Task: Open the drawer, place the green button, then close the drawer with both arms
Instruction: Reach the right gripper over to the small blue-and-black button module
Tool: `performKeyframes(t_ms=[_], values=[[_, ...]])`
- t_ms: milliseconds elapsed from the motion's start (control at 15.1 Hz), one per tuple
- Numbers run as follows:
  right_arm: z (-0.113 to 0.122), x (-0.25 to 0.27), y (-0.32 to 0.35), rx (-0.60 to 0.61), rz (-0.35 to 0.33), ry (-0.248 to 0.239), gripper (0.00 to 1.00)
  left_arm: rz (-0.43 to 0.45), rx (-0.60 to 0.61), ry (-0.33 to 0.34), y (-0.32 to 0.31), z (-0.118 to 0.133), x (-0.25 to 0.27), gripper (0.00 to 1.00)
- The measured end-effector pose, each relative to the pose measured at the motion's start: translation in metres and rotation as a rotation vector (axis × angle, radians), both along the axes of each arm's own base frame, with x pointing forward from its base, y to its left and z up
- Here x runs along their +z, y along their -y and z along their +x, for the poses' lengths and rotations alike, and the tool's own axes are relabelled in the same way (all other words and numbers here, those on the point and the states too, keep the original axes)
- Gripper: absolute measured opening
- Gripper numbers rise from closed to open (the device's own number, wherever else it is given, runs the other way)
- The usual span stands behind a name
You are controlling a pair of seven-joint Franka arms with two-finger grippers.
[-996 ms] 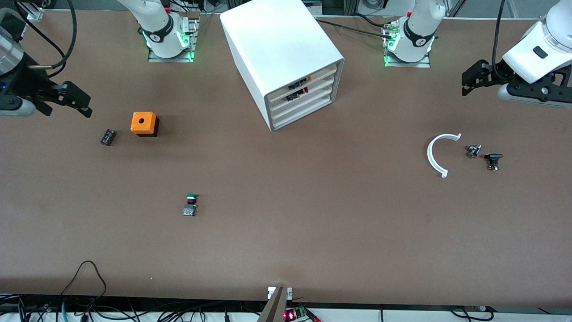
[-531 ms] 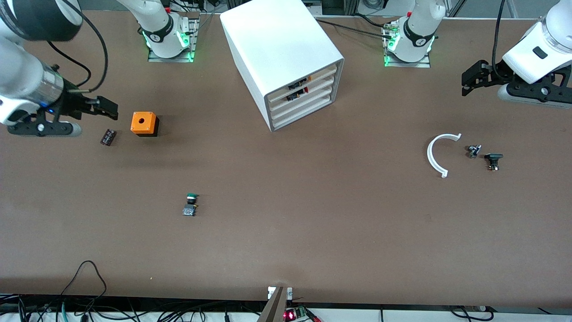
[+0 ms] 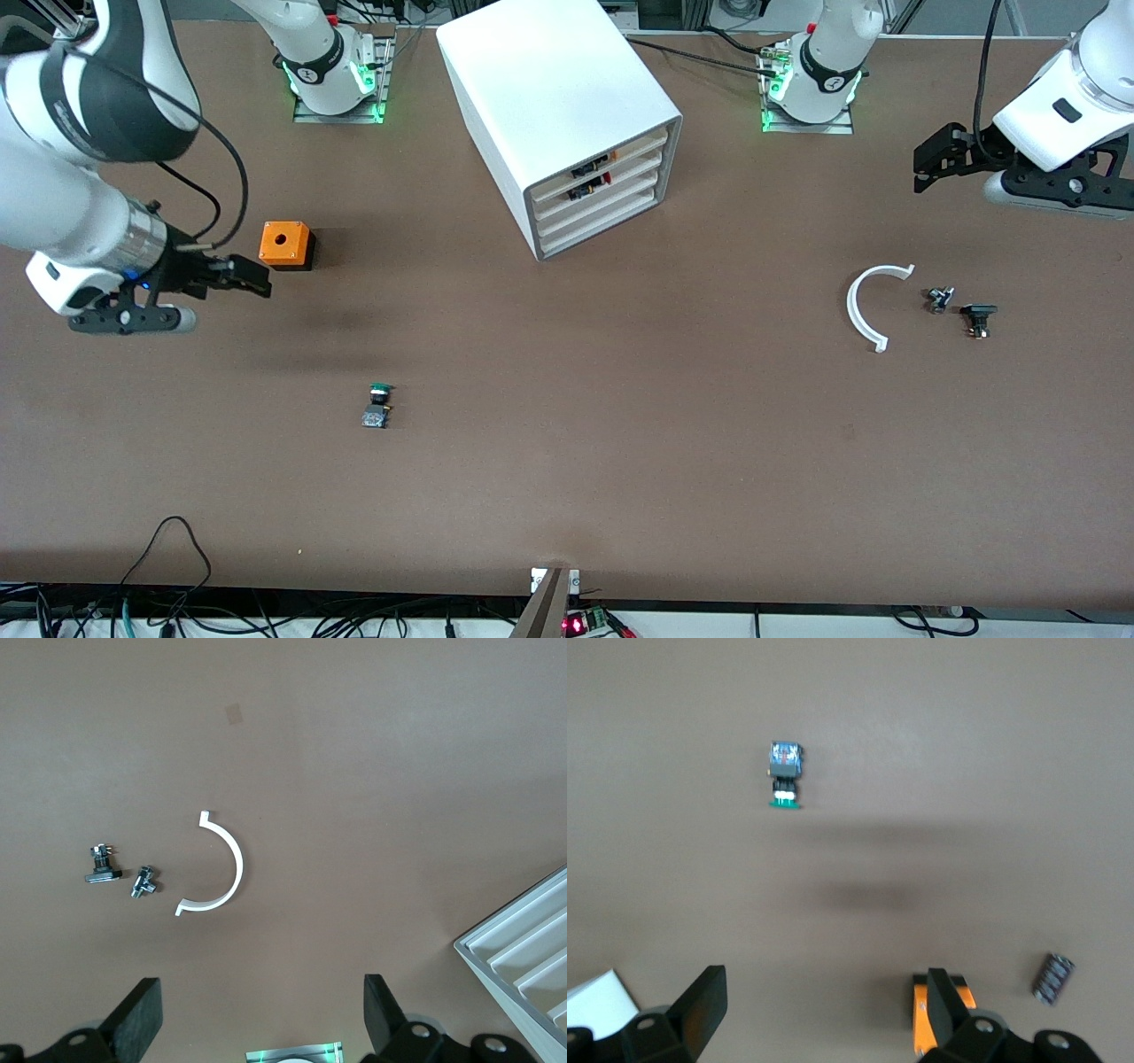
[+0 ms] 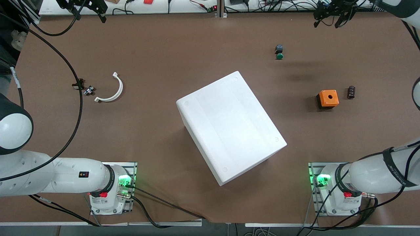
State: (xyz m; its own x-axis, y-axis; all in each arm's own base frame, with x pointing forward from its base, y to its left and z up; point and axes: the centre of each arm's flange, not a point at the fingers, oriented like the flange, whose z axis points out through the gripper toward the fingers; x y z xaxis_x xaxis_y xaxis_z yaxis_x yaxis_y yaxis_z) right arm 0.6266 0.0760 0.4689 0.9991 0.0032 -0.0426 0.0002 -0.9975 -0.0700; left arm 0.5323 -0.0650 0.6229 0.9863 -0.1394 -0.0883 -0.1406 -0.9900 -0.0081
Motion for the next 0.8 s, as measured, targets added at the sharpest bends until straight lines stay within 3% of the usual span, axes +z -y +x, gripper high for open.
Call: performKeyframes(t_ms=[199,465,797], values=[[0.025,-0.035,-0.024,-0.039,-0.001,0.008,1.0,-0.002,-0.002,-0.003,0.001,0.006,-0.008,1.0],[0.056,-0.072,-0.061,-0.043,0.008,0.068,1.0,-0.003,-0.009,-0.005,0.005,0.008,-0.01,1.0],[0.079,-0.138,-0.059,-0.05,-0.002,0.12,1.0,-0.005,-0.031,-0.005,0.017,0.006,-0.01,1.0]])
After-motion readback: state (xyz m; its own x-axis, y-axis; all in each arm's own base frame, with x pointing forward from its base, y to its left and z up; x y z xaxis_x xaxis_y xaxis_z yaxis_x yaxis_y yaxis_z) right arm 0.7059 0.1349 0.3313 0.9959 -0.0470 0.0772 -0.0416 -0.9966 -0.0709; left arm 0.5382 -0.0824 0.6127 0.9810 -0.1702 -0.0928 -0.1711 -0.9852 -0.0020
